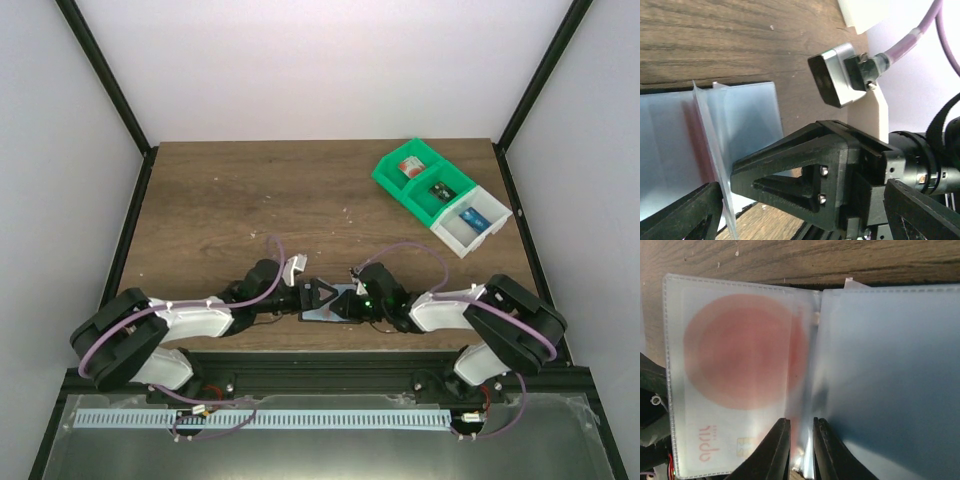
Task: Take the credit cards out of the card holder
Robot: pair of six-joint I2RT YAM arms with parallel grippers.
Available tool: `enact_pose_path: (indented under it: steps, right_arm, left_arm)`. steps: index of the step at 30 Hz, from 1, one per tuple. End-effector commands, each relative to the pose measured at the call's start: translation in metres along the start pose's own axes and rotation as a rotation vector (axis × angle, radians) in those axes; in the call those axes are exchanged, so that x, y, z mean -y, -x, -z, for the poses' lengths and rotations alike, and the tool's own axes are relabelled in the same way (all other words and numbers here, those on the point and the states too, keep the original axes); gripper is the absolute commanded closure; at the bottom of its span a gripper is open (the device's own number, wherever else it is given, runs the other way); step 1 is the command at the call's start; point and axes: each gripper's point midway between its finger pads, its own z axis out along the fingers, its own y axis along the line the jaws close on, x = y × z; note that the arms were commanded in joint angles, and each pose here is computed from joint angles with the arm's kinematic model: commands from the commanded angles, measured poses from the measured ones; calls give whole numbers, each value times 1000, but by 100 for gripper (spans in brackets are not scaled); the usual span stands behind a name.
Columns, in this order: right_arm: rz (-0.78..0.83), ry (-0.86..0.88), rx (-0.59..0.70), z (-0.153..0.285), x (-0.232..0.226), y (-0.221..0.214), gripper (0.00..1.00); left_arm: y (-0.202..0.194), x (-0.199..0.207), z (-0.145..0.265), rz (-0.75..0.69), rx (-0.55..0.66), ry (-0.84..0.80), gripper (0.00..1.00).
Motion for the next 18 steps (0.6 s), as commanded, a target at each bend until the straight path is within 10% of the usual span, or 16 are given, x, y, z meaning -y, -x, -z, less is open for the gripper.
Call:
enact_pose_path:
  steps: [1, 18]
  right_arm:
    - [-12, -44, 4, 6, 11, -7, 84]
    - [-34, -23, 255, 60, 11, 15, 77]
  left_arm:
    - [8, 23, -1, -26, 27, -51, 10]
    - [3, 32, -13, -30, 6, -77, 10]
